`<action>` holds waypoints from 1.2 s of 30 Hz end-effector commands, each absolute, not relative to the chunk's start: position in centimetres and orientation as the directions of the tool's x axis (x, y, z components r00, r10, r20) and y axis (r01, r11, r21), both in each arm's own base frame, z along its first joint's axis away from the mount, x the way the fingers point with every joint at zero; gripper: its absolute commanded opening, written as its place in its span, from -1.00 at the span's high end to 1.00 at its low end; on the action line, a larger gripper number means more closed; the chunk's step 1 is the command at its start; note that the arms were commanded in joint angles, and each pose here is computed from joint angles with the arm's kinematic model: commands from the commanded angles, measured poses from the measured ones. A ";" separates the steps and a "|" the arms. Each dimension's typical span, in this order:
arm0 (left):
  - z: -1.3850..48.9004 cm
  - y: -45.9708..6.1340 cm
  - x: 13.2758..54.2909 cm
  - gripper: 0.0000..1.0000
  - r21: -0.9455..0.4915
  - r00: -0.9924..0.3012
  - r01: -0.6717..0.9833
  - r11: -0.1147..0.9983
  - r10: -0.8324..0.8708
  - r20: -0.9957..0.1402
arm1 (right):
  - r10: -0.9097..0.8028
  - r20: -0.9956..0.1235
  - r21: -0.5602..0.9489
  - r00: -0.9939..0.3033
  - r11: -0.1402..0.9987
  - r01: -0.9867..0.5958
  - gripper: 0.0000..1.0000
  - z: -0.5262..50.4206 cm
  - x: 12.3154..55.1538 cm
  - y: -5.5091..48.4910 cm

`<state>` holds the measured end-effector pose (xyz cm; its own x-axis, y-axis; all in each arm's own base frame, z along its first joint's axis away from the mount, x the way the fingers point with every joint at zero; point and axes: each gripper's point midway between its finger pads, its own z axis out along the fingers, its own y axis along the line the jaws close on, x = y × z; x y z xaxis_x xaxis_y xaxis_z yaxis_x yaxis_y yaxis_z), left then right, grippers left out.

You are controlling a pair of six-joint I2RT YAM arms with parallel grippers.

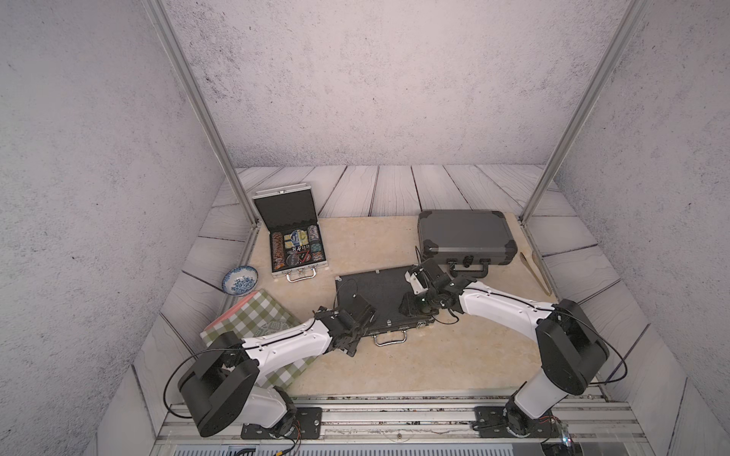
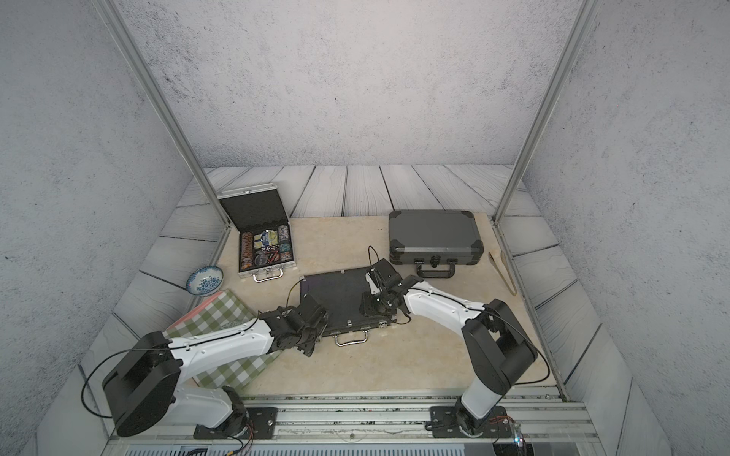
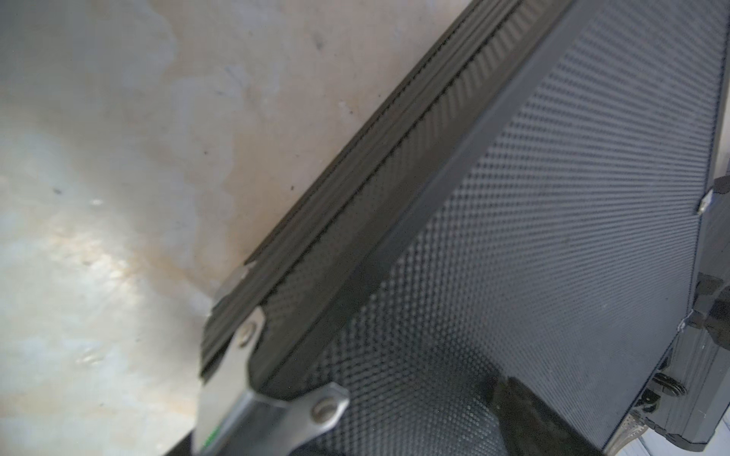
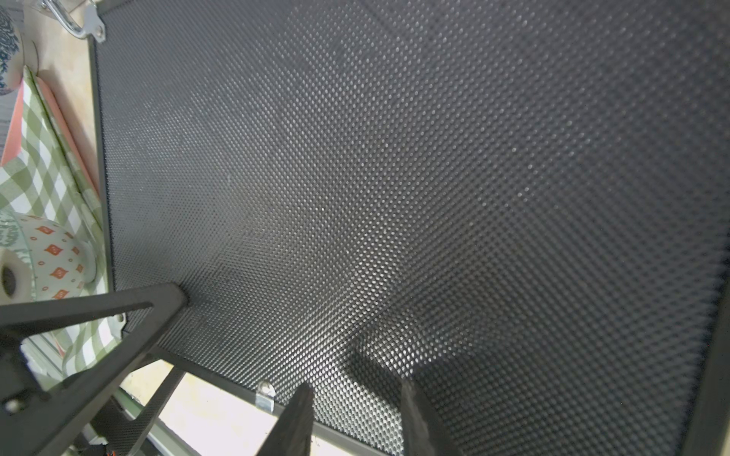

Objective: Close the poker set cases
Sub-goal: Fasten the fastener on the poker set case.

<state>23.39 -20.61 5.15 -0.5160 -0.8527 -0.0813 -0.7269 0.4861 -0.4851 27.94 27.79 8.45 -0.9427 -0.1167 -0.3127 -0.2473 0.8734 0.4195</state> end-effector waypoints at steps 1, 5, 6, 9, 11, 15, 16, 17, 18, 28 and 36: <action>3.8 -18.6 20.5 -0.85 -0.323 -0.592 -0.740 0.590 -0.799 -0.105 | -0.135 -0.186 0.312 -0.973 0.931 -0.188 0.21 4.3 25.8 24.6; 4.6 -19.0 19.2 -0.85 -0.297 -0.618 -0.735 0.609 -0.783 -0.075 | -0.128 -0.187 0.320 -0.974 0.929 -0.183 0.21 4.3 26.0 24.8; 4.7 -19.1 19.0 -0.85 -0.291 -0.620 -0.735 0.612 -0.781 -0.074 | -0.127 -0.186 0.323 -0.974 0.929 -0.182 0.21 4.3 26.0 24.9; 4.4 -19.3 18.9 -0.86 -0.293 -0.606 -0.748 0.595 -0.793 -0.063 | -0.127 -0.186 0.328 -0.974 0.927 -0.183 0.21 4.4 26.1 25.0; 3.9 -19.8 19.3 -0.87 -0.321 -0.587 -0.757 0.569 -0.808 -0.047 | -0.128 -0.186 0.327 -0.974 0.927 -0.184 0.21 4.4 26.0 25.0; 3.3 -21.0 20.2 -0.88 -0.348 -0.566 -0.767 0.539 -0.824 -0.029 | -0.136 -0.182 0.318 -0.974 0.929 -0.189 0.21 4.3 25.9 24.8; 3.3 -21.2 20.4 -0.88 -0.345 -0.567 -0.767 0.542 -0.823 -0.033 | -0.137 -0.183 0.316 -0.974 0.929 -0.190 0.21 4.3 25.8 24.7; 3.2 -21.3 20.5 -0.89 -0.342 -0.566 -0.768 0.542 -0.824 -0.034 | -0.138 -0.183 0.313 -0.973 0.930 -0.191 0.21 4.2 25.8 24.6; 3.0 -21.4 20.7 -0.89 -0.341 -0.563 -0.769 0.540 -0.826 -0.037 | -0.138 -0.183 0.310 -0.973 0.931 -0.191 0.21 4.2 25.8 24.5; 1.8 -19.9 20.1 -0.89 -0.261 -0.564 -0.782 0.566 -0.821 -0.090 | -0.130 -0.172 0.312 -0.976 0.933 -0.179 0.21 3.7 25.9 24.1; 1.2 -18.2 20.6 -0.81 -0.263 -0.519 -0.795 0.547 -0.837 -0.172 | -0.134 -0.167 0.316 -0.977 0.931 -0.182 0.21 3.6 25.9 24.2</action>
<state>23.29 -22.79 5.12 -0.5331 -0.8434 -0.0661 -0.7379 0.5018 -0.4513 28.13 27.70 8.44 -0.9444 -0.1123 -0.3090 -0.2474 0.8617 0.4430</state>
